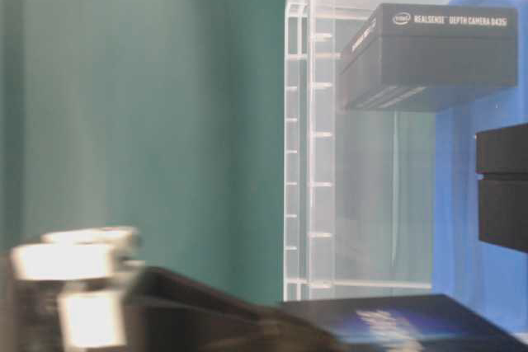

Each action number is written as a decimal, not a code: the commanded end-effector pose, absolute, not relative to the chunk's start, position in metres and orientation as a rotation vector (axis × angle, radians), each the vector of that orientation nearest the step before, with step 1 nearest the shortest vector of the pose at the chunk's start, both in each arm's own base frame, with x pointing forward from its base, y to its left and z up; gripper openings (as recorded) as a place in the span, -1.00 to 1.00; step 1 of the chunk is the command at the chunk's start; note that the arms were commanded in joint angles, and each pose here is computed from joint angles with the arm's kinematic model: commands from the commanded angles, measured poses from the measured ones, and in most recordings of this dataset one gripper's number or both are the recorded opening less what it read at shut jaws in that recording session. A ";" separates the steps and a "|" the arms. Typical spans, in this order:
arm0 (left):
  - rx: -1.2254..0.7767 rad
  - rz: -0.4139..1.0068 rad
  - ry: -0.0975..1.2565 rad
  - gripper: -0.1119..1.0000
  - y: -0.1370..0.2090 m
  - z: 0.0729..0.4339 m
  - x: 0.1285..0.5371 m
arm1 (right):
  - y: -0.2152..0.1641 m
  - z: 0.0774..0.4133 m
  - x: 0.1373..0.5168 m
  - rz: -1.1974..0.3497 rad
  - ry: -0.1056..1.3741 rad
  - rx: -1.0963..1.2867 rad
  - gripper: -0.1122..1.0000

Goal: Take the box out of the case with the left arm.
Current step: 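Carry the box toward the near side and lower it left of the first box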

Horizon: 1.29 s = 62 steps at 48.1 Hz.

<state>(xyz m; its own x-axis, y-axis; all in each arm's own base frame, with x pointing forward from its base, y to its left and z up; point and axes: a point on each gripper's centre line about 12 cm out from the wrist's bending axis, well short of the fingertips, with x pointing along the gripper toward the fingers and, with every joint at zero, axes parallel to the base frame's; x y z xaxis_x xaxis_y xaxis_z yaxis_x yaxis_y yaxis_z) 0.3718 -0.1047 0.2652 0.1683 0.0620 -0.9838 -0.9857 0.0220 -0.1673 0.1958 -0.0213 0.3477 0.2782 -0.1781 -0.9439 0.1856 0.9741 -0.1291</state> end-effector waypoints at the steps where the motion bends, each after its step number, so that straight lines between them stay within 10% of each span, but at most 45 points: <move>1: -1.237 1.070 1.029 0.34 -0.106 0.261 0.371 | -0.022 0.351 0.197 -0.247 1.253 0.007 -0.80; 22: -1.227 1.070 1.081 0.34 -0.114 0.189 0.373 | -0.022 0.351 0.196 -0.247 1.251 0.007 -0.80; 62: -1.262 0.997 1.076 0.49 -0.118 0.169 0.360 | -0.022 0.352 0.195 -0.248 1.250 0.011 -0.80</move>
